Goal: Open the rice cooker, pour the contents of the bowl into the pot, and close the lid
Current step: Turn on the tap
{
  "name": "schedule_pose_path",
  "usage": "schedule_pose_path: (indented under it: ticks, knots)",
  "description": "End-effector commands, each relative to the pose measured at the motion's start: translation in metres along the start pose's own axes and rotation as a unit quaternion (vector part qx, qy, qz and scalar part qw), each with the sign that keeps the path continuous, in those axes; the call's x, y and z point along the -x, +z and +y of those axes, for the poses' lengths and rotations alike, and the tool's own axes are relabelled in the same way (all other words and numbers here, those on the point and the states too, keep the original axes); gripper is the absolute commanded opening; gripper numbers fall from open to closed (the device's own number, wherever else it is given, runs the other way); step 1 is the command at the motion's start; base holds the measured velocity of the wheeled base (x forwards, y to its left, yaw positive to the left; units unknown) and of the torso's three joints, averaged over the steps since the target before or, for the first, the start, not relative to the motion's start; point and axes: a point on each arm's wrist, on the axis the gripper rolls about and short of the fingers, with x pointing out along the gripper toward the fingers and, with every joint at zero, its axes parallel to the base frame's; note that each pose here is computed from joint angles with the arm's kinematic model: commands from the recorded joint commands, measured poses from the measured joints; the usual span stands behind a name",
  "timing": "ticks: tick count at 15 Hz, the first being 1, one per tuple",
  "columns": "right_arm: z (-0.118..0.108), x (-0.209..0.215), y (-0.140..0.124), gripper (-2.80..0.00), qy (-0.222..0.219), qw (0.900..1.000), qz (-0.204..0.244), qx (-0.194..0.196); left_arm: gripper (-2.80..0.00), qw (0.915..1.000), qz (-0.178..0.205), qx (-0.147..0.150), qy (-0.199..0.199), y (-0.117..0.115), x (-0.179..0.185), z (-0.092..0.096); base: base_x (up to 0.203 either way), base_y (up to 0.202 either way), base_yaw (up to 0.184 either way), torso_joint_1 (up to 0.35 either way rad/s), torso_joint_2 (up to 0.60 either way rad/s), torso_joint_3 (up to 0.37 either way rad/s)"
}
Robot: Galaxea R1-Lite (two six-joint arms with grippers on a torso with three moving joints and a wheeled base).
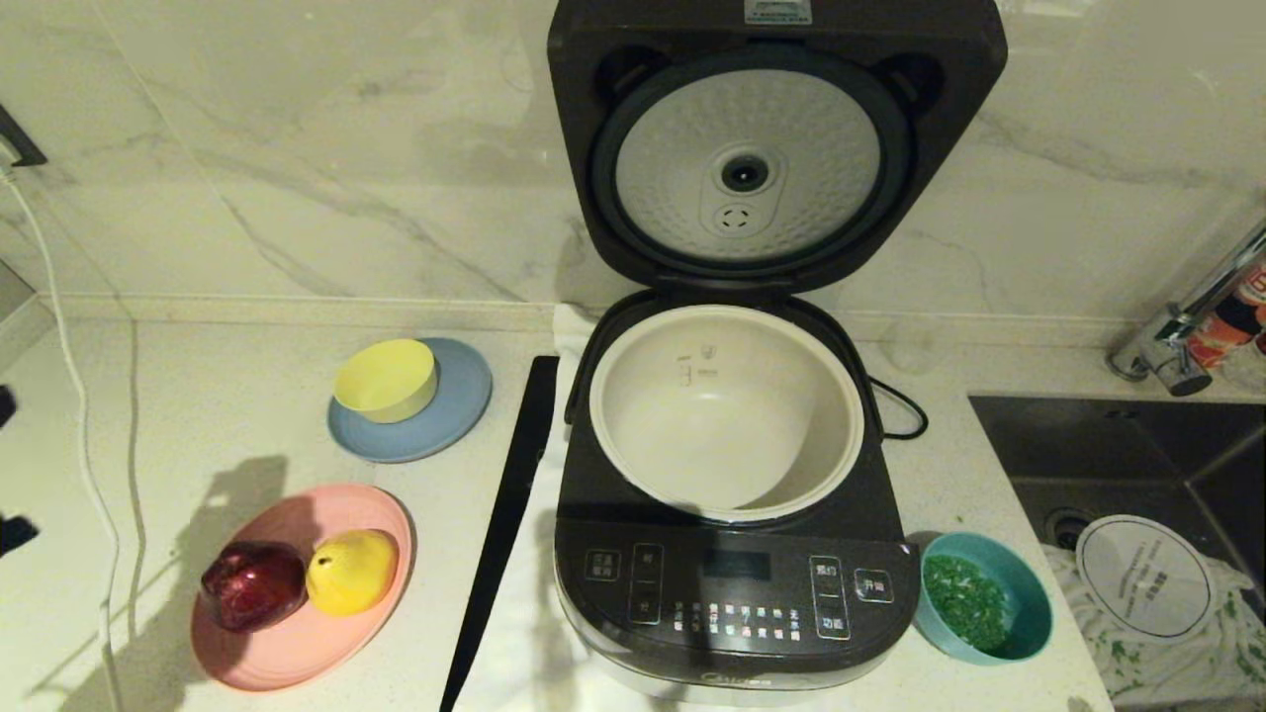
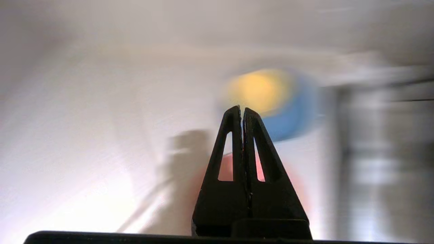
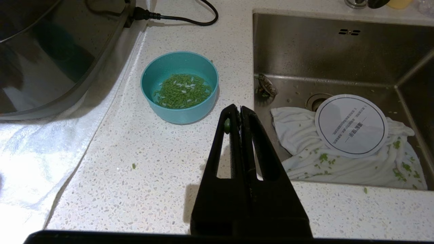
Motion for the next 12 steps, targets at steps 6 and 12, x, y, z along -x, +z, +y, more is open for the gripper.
schedule_pose_path:
  ticks: [6, 12]
  knots:
    - [0.0, 0.0, 0.0, -2.8, 0.0, 1.0, 0.0, 0.0, -2.8, 0.9799, -0.054, 0.042, 0.188, -0.086, 0.082, 0.045, 0.0, 0.0, 0.0, 0.0, 0.0, 0.0]
    - [0.0, 0.0, 0.0, -2.8, 0.0, 1.0, 0.0, 0.0, -2.8, 0.9972, -0.053, 0.053, -0.003, -0.16, 0.099, 0.031, 0.0, 0.0, 0.0, 0.0, 0.0, 0.0]
